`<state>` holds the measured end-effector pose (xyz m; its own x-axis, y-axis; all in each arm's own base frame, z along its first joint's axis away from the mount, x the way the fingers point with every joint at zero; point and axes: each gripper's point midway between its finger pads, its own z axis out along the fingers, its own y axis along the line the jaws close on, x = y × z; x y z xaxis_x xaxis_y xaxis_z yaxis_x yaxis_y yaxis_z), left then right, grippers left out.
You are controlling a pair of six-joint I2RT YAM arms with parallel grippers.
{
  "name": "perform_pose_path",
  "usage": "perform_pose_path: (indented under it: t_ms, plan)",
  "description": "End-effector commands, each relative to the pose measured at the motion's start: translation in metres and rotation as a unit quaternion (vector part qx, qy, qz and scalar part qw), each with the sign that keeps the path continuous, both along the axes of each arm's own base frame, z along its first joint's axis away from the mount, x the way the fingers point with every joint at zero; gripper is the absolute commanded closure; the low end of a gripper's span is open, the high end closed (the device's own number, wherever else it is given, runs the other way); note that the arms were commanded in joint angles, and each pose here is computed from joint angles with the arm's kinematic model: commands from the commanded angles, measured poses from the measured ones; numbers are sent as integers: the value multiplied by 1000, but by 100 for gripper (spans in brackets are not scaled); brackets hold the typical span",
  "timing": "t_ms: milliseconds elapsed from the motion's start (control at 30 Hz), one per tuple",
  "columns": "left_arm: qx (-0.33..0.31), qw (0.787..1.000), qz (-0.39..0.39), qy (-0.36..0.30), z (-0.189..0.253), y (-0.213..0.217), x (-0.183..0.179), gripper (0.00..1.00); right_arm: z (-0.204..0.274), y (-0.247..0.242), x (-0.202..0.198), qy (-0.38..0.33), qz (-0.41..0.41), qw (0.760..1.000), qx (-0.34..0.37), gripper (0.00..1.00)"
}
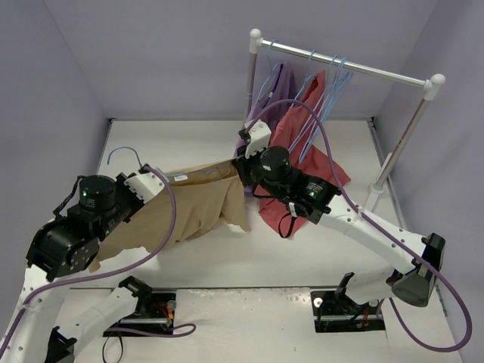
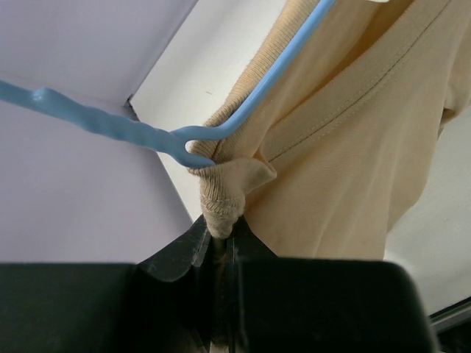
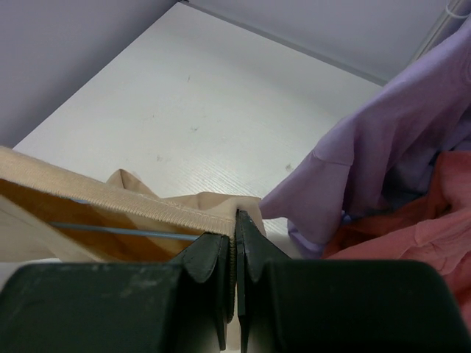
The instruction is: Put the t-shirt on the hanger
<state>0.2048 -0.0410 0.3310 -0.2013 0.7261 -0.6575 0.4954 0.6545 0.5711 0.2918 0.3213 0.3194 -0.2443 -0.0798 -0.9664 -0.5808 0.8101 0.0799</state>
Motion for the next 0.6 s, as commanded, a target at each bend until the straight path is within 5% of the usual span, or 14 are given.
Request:
perform_pose_path:
  t_ms: [0,267,567]
  plan:
    - [-55,997,35,-34,34,-4,13,100,46,10,1,-39,7,998,42,100]
    - [-191,981,-3,-42,87,-53,23,100,65,57,-24,-62,48,996,35,100]
    - [-196,978,-77,-4,66,-89,3,100,74,68,-22,-91,36,995,12,100]
